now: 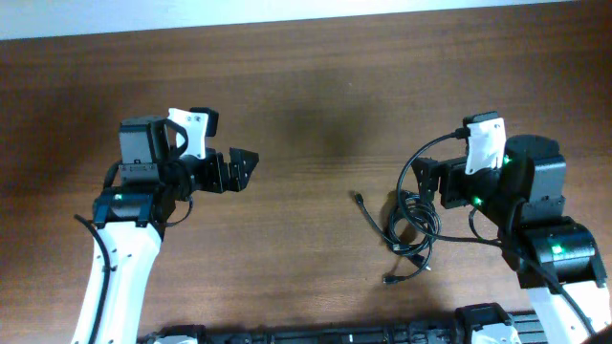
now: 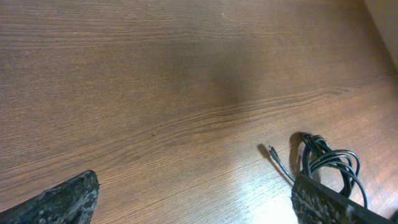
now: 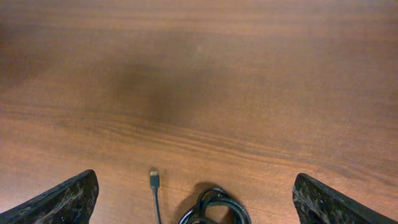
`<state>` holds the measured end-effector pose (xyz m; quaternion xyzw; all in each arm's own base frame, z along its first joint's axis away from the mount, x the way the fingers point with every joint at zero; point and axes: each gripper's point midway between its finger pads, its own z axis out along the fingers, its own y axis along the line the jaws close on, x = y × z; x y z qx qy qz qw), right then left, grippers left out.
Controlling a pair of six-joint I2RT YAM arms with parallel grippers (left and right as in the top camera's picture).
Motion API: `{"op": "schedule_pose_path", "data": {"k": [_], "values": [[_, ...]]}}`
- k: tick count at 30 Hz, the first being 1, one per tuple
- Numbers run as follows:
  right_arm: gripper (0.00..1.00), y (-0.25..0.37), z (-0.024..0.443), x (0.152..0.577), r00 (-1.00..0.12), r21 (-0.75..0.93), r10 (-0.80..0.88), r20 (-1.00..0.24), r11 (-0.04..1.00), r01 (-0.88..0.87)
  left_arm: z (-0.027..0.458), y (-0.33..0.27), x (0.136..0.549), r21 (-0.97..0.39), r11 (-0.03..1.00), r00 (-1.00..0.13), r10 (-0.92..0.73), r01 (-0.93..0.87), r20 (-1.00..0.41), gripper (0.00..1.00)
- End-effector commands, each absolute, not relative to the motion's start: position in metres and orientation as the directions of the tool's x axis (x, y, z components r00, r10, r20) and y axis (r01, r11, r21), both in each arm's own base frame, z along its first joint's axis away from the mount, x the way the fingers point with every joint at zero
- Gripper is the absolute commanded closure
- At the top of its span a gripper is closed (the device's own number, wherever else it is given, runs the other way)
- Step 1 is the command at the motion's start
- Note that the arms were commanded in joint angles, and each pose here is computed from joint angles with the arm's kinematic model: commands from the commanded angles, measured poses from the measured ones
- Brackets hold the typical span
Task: Untangle cables
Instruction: 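Lower the right gripper onto the black cable bundle and grasp it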
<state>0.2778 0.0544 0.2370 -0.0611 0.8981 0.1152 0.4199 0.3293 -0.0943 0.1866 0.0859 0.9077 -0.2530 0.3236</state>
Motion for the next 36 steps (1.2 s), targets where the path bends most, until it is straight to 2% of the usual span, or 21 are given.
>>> {"op": "schedule_pose_path", "data": {"k": [1, 9, 14, 18, 20, 23, 31, 36], "values": [[0.01, 0.054, 0.231, 0.276, -0.677, 0.164, -0.006, -0.736, 0.969, -0.187, 0.193, -0.089, 0.335, -0.380, 0.872, -0.762, -0.012, 0.310, -0.648, 0.01], [0.01, 0.044, 0.200, 0.261, -0.860, 0.147, -0.023, -0.510, 0.983, -0.114, 0.196, -0.089, 0.338, -0.374, 0.871, -0.750, -0.012, 0.317, -0.662, 0.01], [0.01, 0.043, 0.164, 0.242, -0.940, 0.119, -0.139, -0.311, 0.976, -0.184, 0.197, -0.089, 0.339, -0.374, 0.871, -0.747, -0.012, 0.318, -0.665, 0.01], [0.01, 0.043, 0.146, 0.242, -0.959, 0.126, -0.163, -0.230, 0.973, -0.195, 0.198, -0.089, 0.340, -0.371, 0.871, -0.741, -0.012, 0.321, -0.671, 0.01], [0.04, 0.051, 0.139, 0.242, -0.947, 0.157, -0.243, -0.208, 0.948, -0.278, 0.198, -0.089, 0.340, -0.370, 0.871, -0.739, -0.012, 0.322, -0.673, 0.01], [0.14, 0.054, 0.121, 0.243, -0.956, 0.188, -0.259, -0.139, 0.941, -0.282, 0.199, -0.089, 0.341, -0.369, 0.871, -0.737, -0.012, 0.324, -0.676, 0.01], [0.18, 0.054, 0.075, 0.245, -0.955, 0.225, -0.296, 0.030, 0.933, -0.282, 0.200, -0.088, 0.342, -0.364, 0.873, -0.732, -0.012, 0.325, -0.681, 0.01], [0.21, 0.054, 0.066, 0.241, -0.942, 0.237, -0.331, 0.062, 0.921, -0.309, 0.200, -0.087, 0.343, -0.359, 0.877, -0.732, -0.012, 0.320, -0.682, 0.01]]}}
